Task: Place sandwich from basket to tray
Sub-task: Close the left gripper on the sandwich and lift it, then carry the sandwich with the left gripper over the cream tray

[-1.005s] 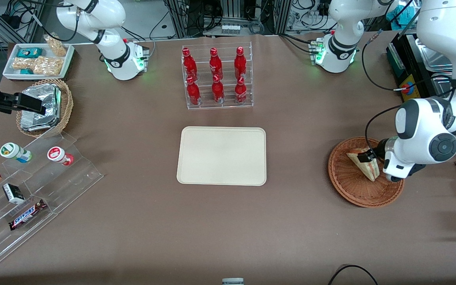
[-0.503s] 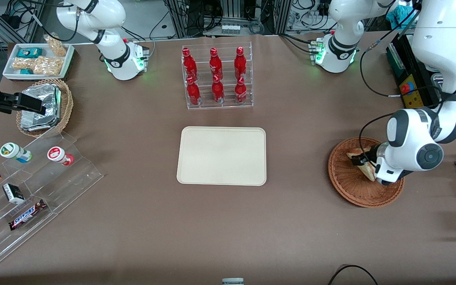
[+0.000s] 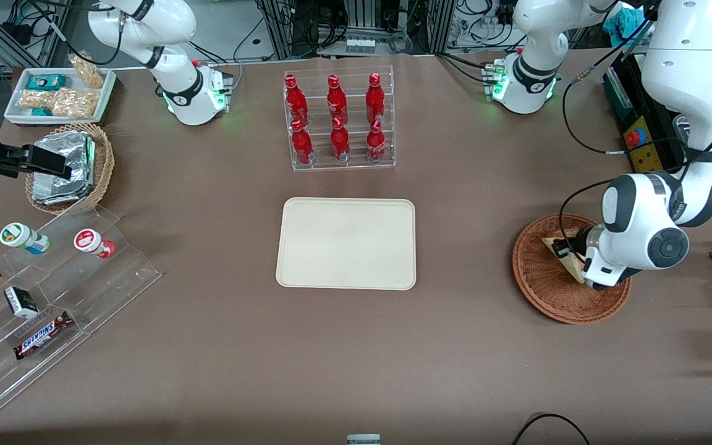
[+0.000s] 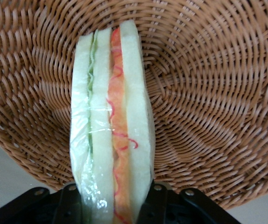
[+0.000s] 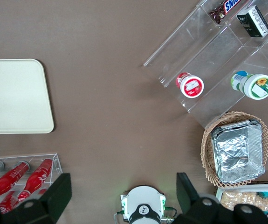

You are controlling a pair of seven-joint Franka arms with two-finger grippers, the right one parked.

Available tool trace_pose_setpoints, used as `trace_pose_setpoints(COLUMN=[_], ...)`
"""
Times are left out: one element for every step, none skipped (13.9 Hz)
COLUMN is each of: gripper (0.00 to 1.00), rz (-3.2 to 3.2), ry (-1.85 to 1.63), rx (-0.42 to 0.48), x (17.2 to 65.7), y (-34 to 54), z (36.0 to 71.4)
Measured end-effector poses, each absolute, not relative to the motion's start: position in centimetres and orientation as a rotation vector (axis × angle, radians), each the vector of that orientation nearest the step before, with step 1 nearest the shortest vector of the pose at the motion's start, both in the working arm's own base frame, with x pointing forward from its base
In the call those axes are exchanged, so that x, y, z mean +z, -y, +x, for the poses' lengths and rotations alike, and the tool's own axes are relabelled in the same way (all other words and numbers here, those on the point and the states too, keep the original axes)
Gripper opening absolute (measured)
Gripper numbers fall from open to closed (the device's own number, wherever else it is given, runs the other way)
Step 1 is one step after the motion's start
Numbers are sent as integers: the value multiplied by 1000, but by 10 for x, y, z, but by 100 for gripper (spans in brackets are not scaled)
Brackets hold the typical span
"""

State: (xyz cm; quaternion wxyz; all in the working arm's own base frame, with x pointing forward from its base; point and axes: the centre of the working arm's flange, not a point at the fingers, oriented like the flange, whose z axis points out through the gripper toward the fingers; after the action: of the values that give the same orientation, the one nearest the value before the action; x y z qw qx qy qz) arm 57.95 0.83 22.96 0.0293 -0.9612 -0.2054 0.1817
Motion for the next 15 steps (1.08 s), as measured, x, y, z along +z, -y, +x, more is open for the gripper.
trace_pose_setpoints(gripper=[37, 35, 33, 30, 23, 19, 19, 19, 19, 17, 17, 17, 17, 17, 17], rz=[-2964, -2961, -2961, -2966, -2976, -2989, -3002, -3008, -3006, -3004, -3011, -3031, -3052, -3066, -3068], ry=[621, 609, 592, 563, 518, 459, 391, 337, 298, 265, 236, 214, 200, 192, 190], rx=[571, 584, 589, 586, 580, 567, 552, 539, 531, 533, 547, 571, 599, 618, 623], x=[236, 247, 261, 278, 295, 310, 321, 327, 329, 328, 325, 322, 320, 319, 317], y=[-8, -7, -4, 5, 20, 43, 72, 104, 135, 164, 195, 225, 255, 285, 315], z=[582, 585, 590, 594, 596, 598, 597, 593, 588, 581, 573, 566, 559, 551, 544])
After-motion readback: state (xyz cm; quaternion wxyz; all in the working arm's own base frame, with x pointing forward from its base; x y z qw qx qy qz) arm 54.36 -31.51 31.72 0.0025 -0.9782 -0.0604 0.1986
